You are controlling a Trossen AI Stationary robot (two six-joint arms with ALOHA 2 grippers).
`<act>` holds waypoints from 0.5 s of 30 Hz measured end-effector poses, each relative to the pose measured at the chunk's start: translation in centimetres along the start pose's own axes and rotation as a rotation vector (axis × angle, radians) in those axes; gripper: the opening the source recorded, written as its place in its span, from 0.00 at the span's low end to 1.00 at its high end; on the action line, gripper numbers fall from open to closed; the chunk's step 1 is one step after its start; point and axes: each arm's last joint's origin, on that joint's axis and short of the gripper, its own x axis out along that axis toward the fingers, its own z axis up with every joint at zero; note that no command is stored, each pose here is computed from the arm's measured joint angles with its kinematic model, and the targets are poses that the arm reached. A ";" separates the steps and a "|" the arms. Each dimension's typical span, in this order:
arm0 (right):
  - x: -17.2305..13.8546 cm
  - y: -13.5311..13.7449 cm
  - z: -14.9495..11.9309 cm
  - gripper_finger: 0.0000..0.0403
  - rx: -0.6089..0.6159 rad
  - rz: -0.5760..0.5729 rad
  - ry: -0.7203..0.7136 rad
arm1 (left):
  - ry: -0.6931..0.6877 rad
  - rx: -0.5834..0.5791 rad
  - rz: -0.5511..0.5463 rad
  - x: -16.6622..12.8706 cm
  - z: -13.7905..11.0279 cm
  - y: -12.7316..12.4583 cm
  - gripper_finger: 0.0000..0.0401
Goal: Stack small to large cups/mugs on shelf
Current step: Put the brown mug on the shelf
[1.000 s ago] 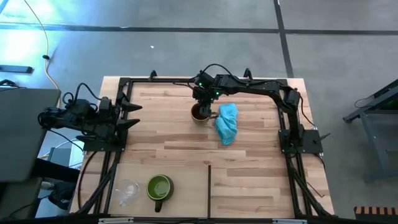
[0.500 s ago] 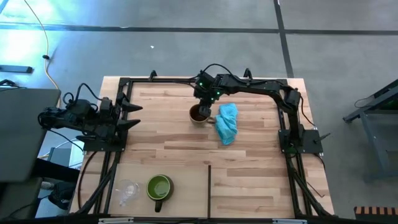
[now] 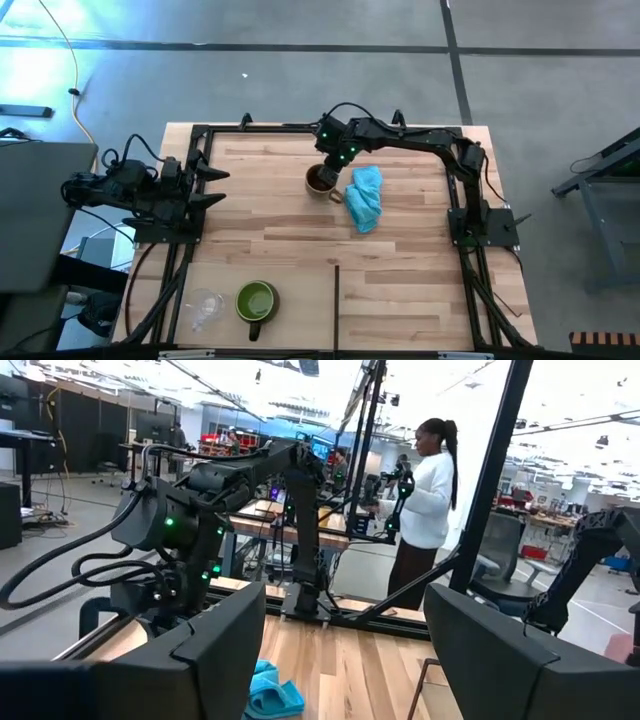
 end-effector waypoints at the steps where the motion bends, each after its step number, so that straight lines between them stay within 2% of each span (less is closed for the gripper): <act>1: 0.0 0.1 0.0 0.02 0.013 0.000 0.001 | 0.000 0.000 0.000 0.0 0.0 0.0 0.65; 9: 0.1 0.5 -0.1 0.02 0.041 0.028 0.005 | 0.000 0.001 0.000 0.0 0.0 0.0 0.65; 15: 0.5 0.6 0.0 0.11 0.027 0.052 -0.005 | 0.000 0.001 0.000 0.0 0.0 0.0 0.65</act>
